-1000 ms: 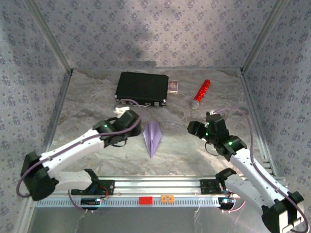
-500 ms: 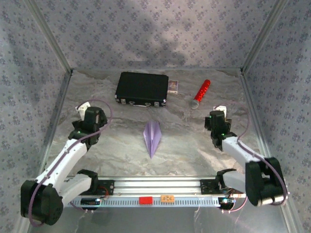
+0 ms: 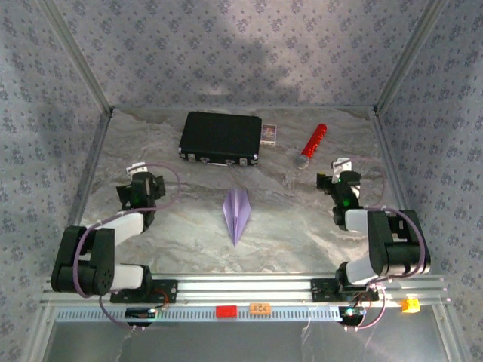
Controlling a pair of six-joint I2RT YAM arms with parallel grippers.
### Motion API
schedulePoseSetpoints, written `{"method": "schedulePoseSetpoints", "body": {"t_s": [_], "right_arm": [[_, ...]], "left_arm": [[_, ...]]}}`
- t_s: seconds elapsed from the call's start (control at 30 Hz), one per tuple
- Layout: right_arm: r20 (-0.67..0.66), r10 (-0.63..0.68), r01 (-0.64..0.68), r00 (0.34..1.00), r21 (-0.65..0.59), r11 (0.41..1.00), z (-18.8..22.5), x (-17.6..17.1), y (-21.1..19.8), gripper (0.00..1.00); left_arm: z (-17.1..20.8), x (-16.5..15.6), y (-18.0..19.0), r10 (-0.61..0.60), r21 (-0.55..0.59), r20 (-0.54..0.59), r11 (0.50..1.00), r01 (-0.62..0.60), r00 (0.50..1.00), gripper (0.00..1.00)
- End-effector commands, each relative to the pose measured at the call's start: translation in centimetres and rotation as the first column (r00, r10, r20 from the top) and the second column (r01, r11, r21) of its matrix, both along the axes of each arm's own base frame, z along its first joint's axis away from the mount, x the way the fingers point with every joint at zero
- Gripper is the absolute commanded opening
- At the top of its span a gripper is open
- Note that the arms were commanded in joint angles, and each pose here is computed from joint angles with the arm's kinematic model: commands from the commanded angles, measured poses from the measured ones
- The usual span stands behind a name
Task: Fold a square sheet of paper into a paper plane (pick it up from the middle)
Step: Reset both arms
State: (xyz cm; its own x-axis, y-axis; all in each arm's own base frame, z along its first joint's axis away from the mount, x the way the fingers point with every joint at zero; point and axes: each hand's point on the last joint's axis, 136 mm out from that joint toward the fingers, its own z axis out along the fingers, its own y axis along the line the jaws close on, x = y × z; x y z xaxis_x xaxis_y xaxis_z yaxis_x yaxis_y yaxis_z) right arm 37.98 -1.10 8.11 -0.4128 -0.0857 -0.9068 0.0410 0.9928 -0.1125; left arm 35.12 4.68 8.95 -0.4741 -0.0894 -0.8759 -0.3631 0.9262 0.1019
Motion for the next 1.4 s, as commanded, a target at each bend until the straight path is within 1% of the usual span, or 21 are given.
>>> {"method": "schedulePoseSetpoints", "body": {"t_s": [0.0, 0.03, 0.07, 0.1, 0.13, 0.17, 0.2, 0.23, 0.27, 0.3, 0.33, 0.4, 0.43, 0.57, 1.37], "right_arm": [[0.046, 0.019, -0.02, 0.999, 0.012, 1.0, 0.5, 0.6, 0.4, 0.89], [0.028, 0.027, -0.028, 0.999, 0.027, 0.999, 0.4, 0.8, 0.4, 0.98], [0.041, 0.004, -0.006, 0.999, 0.034, 0.999, 0.5, 1.1, -0.1, 0.99], [0.02, -0.03, 0.029, 0.999, 0.038, 0.999, 0.3, 1.0, -0.6, 0.99], [0.021, -0.031, 0.03, 0.999, 0.051, 0.998, 0.4, 1.1, -0.8, 0.99], [0.02, -0.038, 0.037, 0.999, 0.053, 0.998, 0.3, 1.1, -1.0, 0.99], [0.016, -0.037, 0.036, 0.999, 0.055, 0.998, 0.3, 1.1, -1.0, 0.99], [0.025, -0.042, 0.04, 0.999, 0.052, 0.998, 0.4, 1.1, -1.0, 0.99], [0.021, -0.043, 0.042, 0.999, 0.051, 0.998, 0.4, 1.0, -1.0, 0.99], [0.022, -0.041, 0.04, 0.999, 0.052, 0.998, 0.4, 1.1, -1.0, 0.99], [0.016, -0.036, 0.035, 0.999, 0.056, 0.998, 0.3, 1.1, -1.0, 0.99], [0.017, -0.034, 0.033, 0.999, 0.06, 0.998, 0.3, 1.1, -1.0, 0.99], [0.016, -0.033, 0.032, 0.999, 0.061, 0.998, 0.3, 1.1, -1.0, 0.99], [0.018, -0.035, 0.034, 0.999, 0.06, 0.998, 0.3, 1.1, -1.0, 0.99], [0.017, -0.035, 0.034, 0.999, 0.059, 0.998, 0.3, 1.1, -1.0, 0.99]], "left_arm": [[2.9, 2.4, -0.2, -0.104, -0.057, 0.185, 0.992, 0.116, 0.977, 1.0], [2.6, 2.6, -0.1, -0.116, -0.065, 0.203, 0.989, 0.131, 0.972, 1.0], [2.0, 2.7, -0.3, -0.138, -0.079, 0.202, 0.985, 0.156, 0.97, 0.99], [1.4, 2.9, -0.8, -0.165, -0.079, 0.204, 0.98, 0.184, 0.965, 1.0], [0.5, 3.1, -1.5, -0.213, -0.073, 0.21, 0.97, 0.233, 0.954, 0.99], [0.7, 3.6, -2.0, -0.243, -0.055, 0.252, 0.963, 0.264, 0.937, 0.99], [0.7, 3.8, -2.2, -0.255, -0.064, 0.235, 0.959, 0.277, 0.938, 1.0], [0.3, 3.8, -2.0, -0.245, -0.087, 0.176, 0.961, 0.263, 0.953, 1.0], [0.3, 4.4, -1.5, -0.219, -0.083, 0.184, 0.968, 0.237, 0.958, 1.0], [0.3, 4.5, -1.6, -0.217, -0.072, 0.182, 0.97, 0.233, 0.959, 1.0], [-0.1, 4.3, -1.7, -0.214, -0.079, 0.139, 0.971, 0.226, 0.967, 1.0], [0.1, 4.5, -1.8, -0.216, -0.065, 0.162, 0.971, 0.229, 0.963, 1.0], [0.0, 4.4, -1.7, -0.215, -0.07, 0.144, 0.972, 0.226, 0.966, 1.0], [0.1, 4.5, -2.2, -0.226, -0.043, 0.143, 0.971, 0.234, 0.964, 1.0], [0.1, 4.5, -2.2, -0.228, -0.044, 0.14, 0.971, 0.236, 0.964, 1.0]]}}
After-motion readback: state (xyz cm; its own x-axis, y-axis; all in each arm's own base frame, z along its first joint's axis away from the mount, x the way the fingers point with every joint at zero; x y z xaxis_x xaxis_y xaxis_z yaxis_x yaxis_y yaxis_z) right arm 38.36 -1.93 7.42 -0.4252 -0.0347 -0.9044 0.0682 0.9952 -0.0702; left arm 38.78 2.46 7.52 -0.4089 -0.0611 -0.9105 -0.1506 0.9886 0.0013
